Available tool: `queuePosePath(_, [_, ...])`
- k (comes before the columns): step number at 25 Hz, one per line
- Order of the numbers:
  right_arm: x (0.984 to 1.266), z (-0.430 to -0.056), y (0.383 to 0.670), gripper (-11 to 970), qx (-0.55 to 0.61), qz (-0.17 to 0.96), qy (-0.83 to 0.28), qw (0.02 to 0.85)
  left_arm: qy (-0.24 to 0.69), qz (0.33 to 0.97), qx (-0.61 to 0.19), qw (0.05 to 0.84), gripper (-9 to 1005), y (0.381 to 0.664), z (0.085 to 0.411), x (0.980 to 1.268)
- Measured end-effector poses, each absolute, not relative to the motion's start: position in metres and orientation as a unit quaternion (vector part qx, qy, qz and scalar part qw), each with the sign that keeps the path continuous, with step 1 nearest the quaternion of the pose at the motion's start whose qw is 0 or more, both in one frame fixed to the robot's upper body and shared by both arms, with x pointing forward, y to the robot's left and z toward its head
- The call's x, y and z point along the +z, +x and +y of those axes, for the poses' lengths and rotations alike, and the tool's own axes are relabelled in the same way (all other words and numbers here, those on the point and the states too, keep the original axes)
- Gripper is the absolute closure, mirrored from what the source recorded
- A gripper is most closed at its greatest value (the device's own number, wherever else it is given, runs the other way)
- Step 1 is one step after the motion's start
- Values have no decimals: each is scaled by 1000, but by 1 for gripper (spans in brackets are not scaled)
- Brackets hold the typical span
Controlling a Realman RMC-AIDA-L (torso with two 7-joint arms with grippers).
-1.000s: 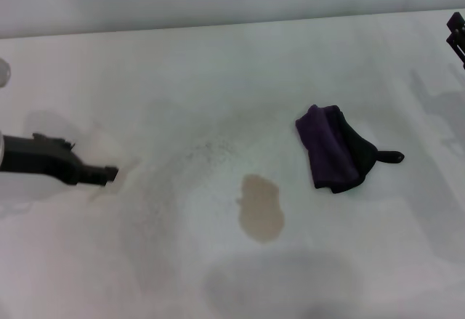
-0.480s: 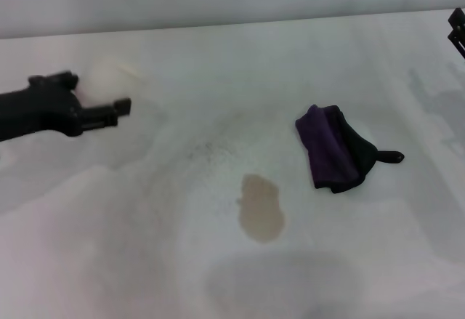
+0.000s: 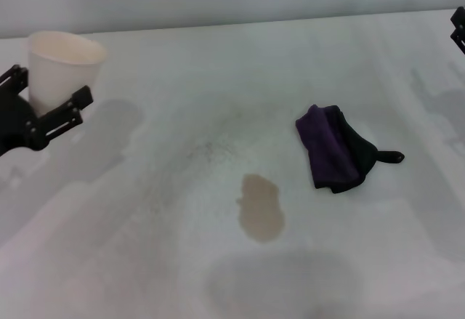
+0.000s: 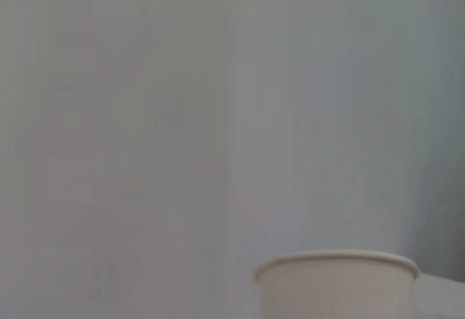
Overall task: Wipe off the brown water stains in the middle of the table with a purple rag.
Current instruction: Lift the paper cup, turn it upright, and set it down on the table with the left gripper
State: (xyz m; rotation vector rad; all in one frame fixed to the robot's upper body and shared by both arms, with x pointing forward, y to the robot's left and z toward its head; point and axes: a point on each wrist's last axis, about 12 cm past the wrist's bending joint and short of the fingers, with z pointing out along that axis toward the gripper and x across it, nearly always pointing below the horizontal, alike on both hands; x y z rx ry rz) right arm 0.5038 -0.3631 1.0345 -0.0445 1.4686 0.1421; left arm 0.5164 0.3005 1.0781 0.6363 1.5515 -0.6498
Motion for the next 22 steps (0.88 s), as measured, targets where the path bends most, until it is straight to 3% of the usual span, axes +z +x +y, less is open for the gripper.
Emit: queuePosePath(22, [1039,-364,510,129,59,666,-32,743,272,676,-236,643,192,477,292,1022])
